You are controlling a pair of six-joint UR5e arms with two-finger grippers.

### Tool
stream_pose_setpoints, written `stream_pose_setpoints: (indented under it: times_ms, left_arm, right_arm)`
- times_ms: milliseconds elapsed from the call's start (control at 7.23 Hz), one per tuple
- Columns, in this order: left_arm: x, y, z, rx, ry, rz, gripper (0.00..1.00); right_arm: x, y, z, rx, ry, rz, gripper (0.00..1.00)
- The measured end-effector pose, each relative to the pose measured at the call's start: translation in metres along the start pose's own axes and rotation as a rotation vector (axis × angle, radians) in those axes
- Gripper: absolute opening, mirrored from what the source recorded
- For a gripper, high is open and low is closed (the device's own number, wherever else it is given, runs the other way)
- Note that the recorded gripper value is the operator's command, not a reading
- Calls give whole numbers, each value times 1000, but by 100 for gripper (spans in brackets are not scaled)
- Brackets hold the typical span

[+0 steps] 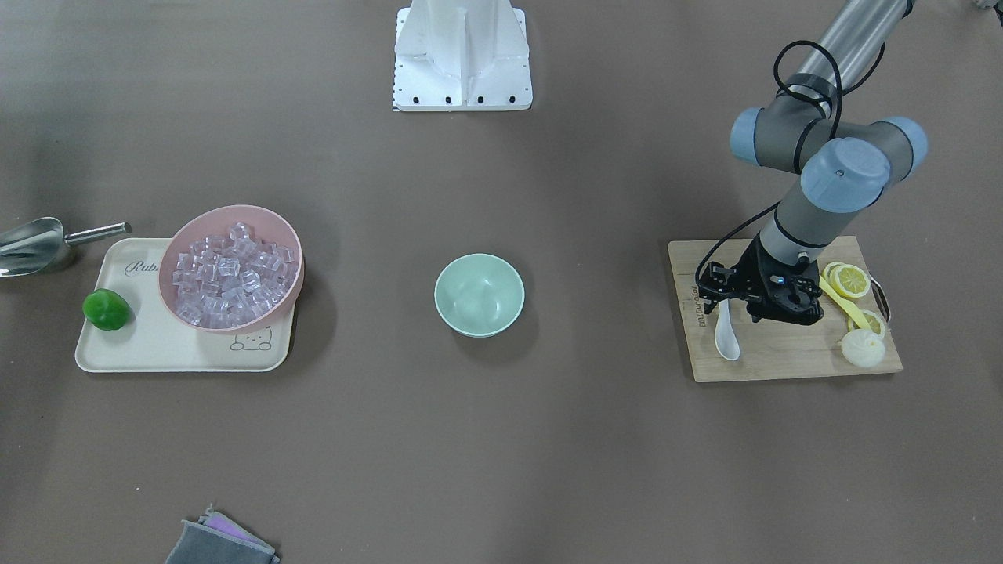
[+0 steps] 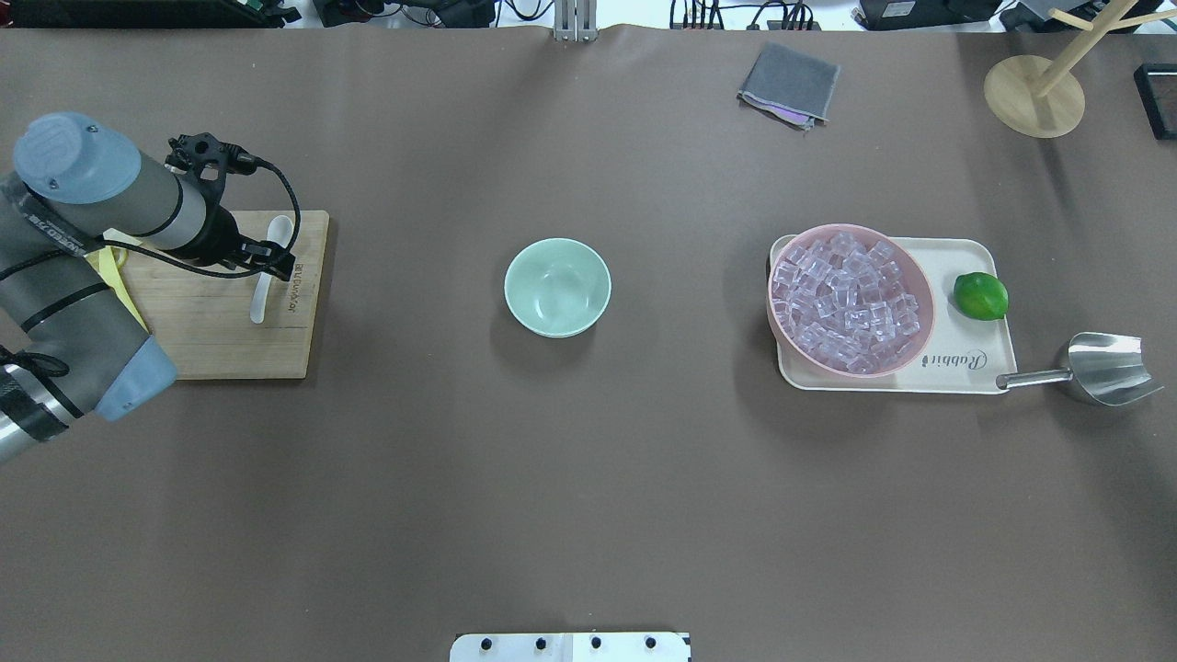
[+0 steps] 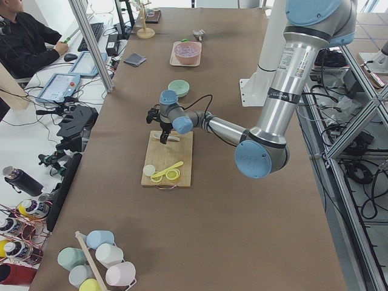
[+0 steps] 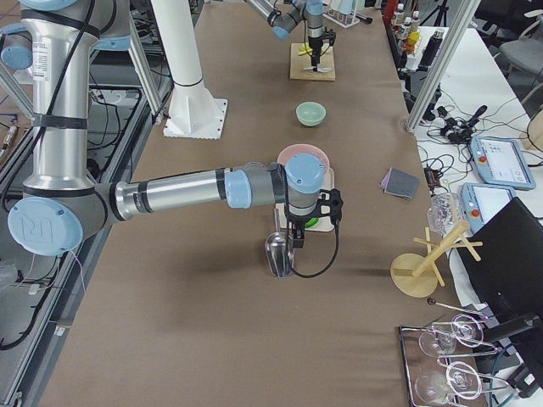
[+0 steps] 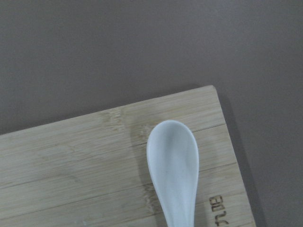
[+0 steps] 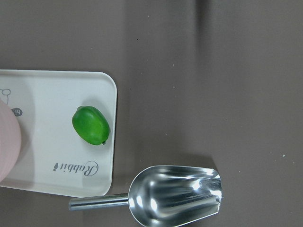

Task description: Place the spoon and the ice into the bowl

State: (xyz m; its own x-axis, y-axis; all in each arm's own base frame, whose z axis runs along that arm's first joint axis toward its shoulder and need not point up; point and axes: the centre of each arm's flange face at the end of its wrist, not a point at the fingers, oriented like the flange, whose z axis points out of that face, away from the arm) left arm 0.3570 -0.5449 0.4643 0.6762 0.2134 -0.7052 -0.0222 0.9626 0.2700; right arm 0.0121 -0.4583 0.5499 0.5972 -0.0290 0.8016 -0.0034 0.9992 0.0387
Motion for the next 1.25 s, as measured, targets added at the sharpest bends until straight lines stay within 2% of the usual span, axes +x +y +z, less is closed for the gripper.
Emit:
stream_pose_setpoints:
  times_ms: [277,1245]
  left_arm:
    - [0,2,-1,4,2,-4,38]
    - [1,6,-2,2,4,-1,39]
  right_arm:
    - [-1,0,0,0,-1,0,100]
    - [4,4,2,-6,0,9,100]
